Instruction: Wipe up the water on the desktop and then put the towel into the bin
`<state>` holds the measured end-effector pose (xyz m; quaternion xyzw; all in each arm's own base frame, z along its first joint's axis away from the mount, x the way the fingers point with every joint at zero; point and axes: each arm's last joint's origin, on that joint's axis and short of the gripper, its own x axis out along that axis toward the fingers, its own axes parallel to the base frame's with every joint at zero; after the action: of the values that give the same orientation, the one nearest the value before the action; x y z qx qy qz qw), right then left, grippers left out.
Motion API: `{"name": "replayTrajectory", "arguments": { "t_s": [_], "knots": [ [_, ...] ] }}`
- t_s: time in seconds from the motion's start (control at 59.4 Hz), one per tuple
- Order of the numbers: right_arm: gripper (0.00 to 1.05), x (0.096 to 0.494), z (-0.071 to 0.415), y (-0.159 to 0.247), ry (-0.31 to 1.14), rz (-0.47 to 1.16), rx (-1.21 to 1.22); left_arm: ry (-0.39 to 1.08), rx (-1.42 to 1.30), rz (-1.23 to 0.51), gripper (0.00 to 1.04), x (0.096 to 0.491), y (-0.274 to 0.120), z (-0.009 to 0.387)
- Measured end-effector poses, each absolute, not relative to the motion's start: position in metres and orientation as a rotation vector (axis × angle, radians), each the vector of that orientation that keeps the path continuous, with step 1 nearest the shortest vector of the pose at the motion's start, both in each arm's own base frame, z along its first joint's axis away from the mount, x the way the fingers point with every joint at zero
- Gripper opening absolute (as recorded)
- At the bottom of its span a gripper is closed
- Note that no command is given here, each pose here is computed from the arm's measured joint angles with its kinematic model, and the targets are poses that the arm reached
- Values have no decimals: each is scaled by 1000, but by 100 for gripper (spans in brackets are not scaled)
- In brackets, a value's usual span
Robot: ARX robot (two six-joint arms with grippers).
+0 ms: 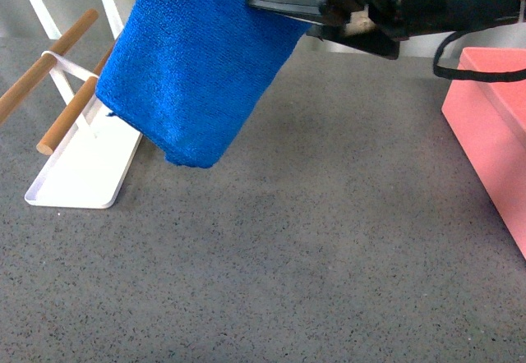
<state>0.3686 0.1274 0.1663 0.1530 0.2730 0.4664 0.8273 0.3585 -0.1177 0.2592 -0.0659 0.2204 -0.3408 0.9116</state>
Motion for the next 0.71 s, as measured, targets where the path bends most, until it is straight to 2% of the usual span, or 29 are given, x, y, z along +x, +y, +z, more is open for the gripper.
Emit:
{"name": "replayTrajectory", "arguments": {
  "t_s": [0.32,0.37,0.623,0.707],
  "knots": [
    [98,380,171,160,514,1047,323,454,-135,-701,4,358,-118,259],
    [95,380,172,164,511,1050,329,454,-135,-699,4,359,-117,259],
    [48,380,175,169,506,1000,354,454,-135,-698,4,359,-117,259],
    [35,382,175,166,514,980,357,454,-136,-697,15,359,-117,259]
  ]
}}
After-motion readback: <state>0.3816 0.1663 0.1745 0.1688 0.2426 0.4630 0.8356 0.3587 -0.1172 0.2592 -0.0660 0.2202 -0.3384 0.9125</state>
